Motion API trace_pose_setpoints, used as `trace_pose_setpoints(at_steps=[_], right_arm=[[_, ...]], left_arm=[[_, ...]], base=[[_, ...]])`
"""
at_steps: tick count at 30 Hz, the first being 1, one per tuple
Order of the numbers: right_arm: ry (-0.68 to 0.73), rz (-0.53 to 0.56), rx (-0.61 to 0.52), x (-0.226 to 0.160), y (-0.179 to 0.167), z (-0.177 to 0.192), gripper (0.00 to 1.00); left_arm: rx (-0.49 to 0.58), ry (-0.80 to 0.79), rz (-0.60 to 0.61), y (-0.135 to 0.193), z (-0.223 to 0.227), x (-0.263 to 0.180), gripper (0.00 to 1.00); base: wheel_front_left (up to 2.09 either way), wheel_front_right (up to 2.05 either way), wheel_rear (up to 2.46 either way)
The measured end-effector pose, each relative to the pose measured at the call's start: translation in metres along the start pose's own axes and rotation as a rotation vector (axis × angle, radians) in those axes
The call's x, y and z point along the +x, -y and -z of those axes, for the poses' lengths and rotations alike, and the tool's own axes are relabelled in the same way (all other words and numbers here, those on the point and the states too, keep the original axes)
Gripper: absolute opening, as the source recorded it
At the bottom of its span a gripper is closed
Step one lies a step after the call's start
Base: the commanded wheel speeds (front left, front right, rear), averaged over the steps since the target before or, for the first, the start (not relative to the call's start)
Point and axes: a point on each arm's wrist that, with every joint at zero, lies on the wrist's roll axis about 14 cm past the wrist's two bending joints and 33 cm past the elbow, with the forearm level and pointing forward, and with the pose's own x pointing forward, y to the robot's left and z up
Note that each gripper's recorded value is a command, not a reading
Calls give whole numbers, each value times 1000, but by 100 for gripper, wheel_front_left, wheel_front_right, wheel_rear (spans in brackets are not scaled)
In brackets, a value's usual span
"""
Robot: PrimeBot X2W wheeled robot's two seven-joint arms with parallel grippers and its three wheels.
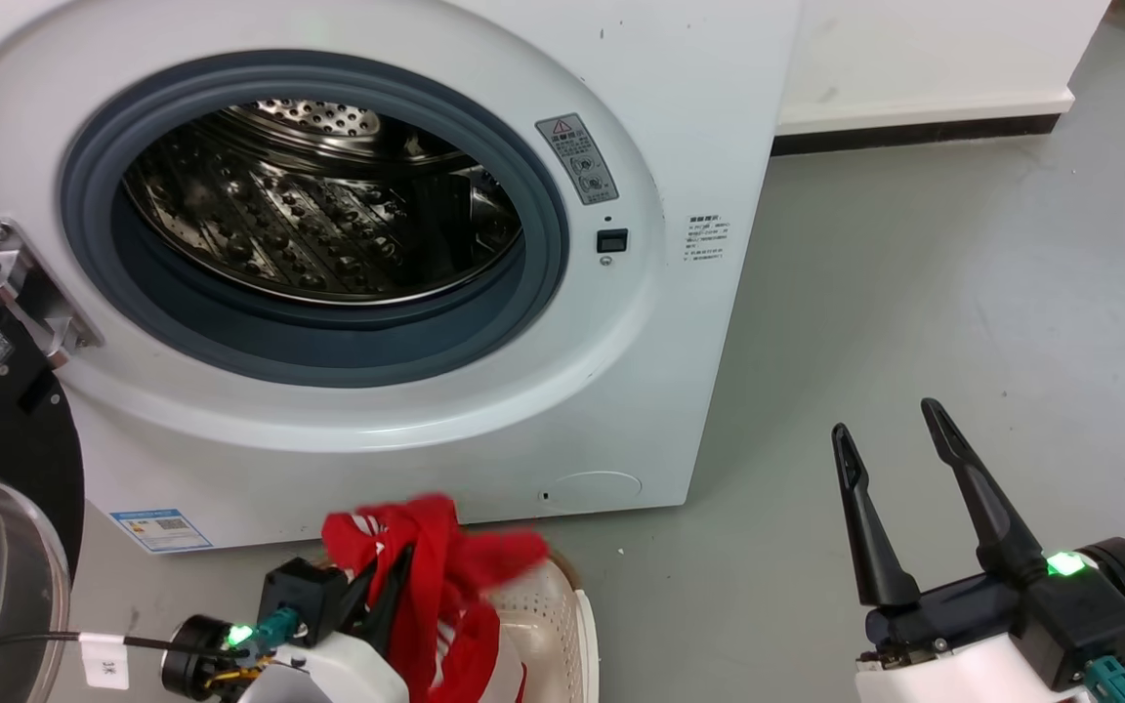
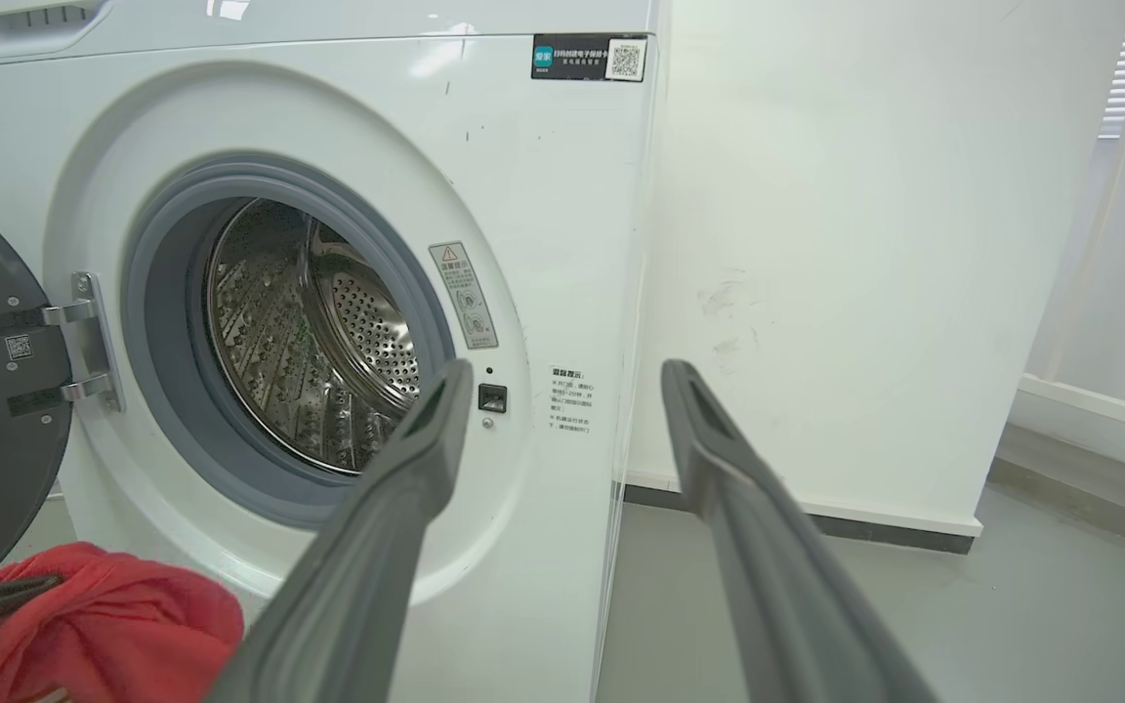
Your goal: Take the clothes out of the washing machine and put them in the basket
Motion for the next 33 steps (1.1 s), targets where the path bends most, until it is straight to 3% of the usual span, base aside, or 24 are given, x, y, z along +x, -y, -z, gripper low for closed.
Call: trace_pose_setpoints(at_steps=[15,24,33], right_arm=[[-47,34,-21,23,18,24,100],[-90,48,-29,48,31,53,100],[-162,49,-22,70,39,99,100]], left_arm=[[-67,-249,68,11,87,26,0],[-86,-433,45,-7,151,54,0],[-40,-588,49,-27,208,84,0]], base=[[0,0,0],[0,0,0],[0,0,0]])
